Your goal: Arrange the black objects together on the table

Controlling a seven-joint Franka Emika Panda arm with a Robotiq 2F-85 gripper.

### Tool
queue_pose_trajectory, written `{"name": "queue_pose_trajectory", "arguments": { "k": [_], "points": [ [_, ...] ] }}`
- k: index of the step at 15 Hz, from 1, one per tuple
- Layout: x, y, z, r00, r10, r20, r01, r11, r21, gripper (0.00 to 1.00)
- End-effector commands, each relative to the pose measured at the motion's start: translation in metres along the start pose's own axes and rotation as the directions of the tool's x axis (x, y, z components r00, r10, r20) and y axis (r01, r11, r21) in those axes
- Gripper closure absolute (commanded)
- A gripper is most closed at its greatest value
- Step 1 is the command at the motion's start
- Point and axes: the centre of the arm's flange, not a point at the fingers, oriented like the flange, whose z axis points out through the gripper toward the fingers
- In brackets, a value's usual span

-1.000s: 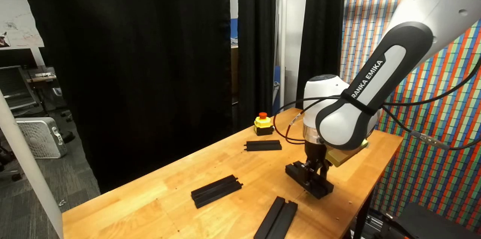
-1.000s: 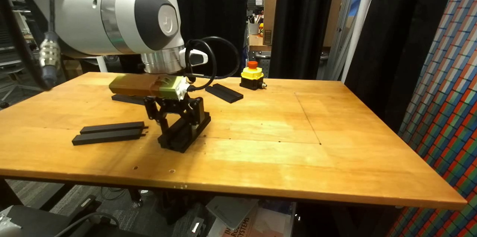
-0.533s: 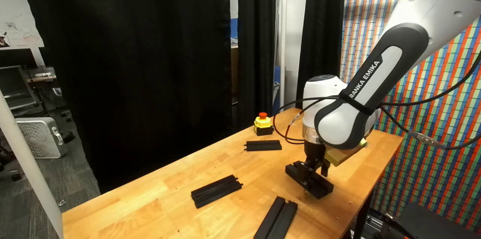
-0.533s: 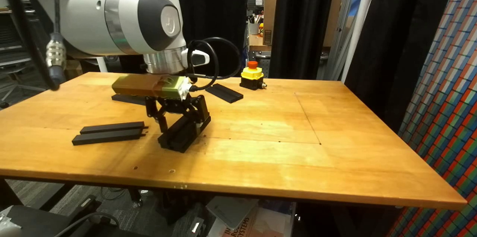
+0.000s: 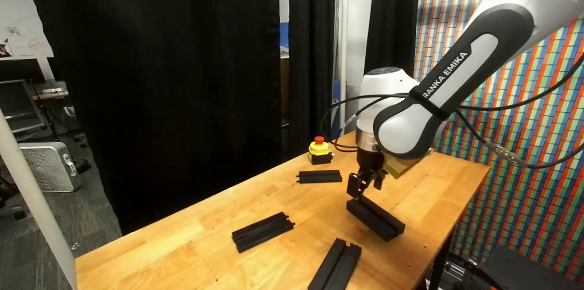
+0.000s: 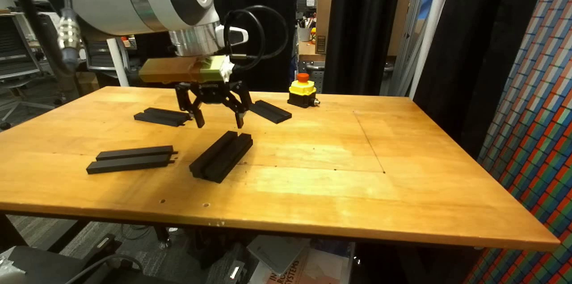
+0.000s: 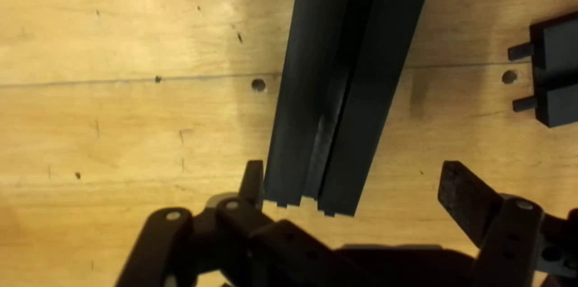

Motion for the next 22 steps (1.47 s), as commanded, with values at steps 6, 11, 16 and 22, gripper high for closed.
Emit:
{"name": "queue_pose_trajectory", "arguments": {
  "k": [6,11,16,22],
  "points": [
    [0.104,0.012,-0.021,0.896,-0.439,-0.061,0.439,0.898,-0.024,0.0],
    [0.153,0.02,0.005,0.783,-0.621,-0.035,0.62,0.784,-0.04,0.0],
    [0.189,0.046,0.037,0.73,-0.683,-0.011,0.683,0.73,-0.033,0.0],
    [0.219,0.08,0.073,0.713,-0.701,0.011,0.701,0.713,-0.009,0.0]
  ]
}}
